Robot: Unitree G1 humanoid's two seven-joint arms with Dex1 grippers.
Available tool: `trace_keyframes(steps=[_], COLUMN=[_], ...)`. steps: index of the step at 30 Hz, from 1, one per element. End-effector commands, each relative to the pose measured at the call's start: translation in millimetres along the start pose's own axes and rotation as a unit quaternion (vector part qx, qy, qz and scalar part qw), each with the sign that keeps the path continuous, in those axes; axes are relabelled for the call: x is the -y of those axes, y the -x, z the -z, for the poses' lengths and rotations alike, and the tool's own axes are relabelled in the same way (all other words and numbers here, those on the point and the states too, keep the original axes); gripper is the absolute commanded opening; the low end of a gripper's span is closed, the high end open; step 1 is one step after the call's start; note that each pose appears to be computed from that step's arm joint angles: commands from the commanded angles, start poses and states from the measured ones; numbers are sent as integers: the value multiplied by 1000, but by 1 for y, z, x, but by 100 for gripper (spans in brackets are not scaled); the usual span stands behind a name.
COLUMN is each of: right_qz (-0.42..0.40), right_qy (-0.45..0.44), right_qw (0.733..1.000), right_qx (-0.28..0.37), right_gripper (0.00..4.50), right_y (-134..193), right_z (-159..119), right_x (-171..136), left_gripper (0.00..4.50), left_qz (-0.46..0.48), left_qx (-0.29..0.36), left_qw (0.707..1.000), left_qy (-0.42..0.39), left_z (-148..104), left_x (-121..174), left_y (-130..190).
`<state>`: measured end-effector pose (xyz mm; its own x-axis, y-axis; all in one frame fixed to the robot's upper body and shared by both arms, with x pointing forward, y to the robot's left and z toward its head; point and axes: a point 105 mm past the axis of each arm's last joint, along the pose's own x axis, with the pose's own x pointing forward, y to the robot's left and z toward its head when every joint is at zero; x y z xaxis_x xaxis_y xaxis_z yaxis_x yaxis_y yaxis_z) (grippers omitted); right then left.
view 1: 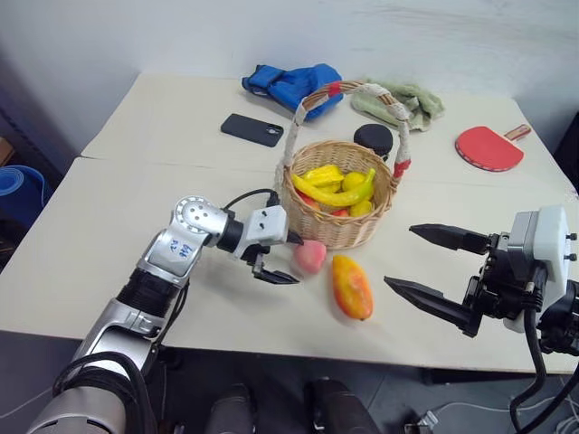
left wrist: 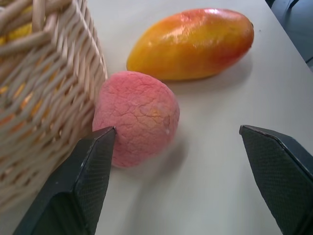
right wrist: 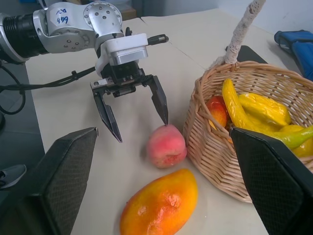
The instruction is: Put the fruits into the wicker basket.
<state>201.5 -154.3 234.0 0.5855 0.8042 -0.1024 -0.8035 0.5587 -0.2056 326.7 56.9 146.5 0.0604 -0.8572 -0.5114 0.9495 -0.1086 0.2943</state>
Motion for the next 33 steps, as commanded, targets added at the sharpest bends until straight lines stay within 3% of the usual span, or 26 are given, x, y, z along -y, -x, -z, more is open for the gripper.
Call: trace_keyframes(steps=[1, 8, 11, 16, 19, 26, 30, 33], right_qz=[5, 8, 9, 10, 9, 9, 8, 7], right_qy=[17, 16, 16, 12, 11, 11, 11, 12], right_qw=[1000, 1000, 1000, 1000, 1000, 1000, 1000, 1000], right_qx=[10, 11, 13, 21, 23, 22, 22, 23], right_gripper=[450, 450, 450, 450, 450, 450, 450, 450], right_y=[1, 0, 0, 0, -1, 0, -1, -2], right_z=[-9, -9, -10, -13, -14, -14, -13, -13], right_x=[-1, -1, 0, 1, 1, 3, 3, 3], left_gripper=[424, 424, 367, 229, 205, 205, 205, 205], left_qz=[-16, -35, -39, -48, -29, 40, -27, -101], left_qx=[-13, -8, -11, -11, -8, 102, 188, 212], left_qw=[1000, 999, 999, 999, 999, 994, 982, 972], left_qy=[-17, -16, -16, -13, -24, -14, 8, 8], left_z=[1, 3, 5, 5, 3, -37, -79, -103], left_x=[-8, -12, -12, -12, -4, 12, -23, -56], left_y=[-9, -26, -27, -26, -23, 17, 41, 46])
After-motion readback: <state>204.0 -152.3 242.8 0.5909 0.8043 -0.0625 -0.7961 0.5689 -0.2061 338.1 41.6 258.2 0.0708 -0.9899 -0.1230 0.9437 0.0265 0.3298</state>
